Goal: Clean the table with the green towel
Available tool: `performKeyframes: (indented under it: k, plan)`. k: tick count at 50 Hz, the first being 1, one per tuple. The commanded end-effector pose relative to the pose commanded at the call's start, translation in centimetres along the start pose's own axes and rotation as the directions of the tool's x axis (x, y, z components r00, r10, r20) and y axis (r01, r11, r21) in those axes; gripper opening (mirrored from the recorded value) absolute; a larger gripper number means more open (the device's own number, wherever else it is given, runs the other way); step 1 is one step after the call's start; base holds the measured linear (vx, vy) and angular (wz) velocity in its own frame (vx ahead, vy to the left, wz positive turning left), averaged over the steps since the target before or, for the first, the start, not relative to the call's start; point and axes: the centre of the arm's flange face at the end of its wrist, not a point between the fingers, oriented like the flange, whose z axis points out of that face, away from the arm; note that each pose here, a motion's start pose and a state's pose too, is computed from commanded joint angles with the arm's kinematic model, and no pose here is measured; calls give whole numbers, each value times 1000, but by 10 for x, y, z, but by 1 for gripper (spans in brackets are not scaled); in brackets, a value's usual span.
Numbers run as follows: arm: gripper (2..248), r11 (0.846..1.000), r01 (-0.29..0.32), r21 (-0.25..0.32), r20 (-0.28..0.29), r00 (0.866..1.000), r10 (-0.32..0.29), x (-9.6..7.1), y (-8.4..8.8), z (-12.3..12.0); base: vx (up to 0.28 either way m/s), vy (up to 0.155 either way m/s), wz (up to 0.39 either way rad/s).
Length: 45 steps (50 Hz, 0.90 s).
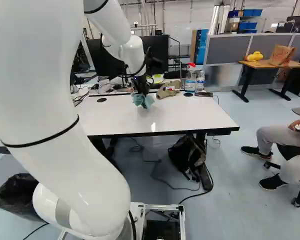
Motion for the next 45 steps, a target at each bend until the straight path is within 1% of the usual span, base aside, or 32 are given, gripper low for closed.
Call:
performKeyframes:
  k: [22, 45]
  plan:
    - [41, 998, -57, -31, -26, 998, 56, 25, 31, 3, 0, 0, 0]
    - [41, 992, -113, -60, -53, 993, 110, 52, 64, 8, 0, 0, 0]
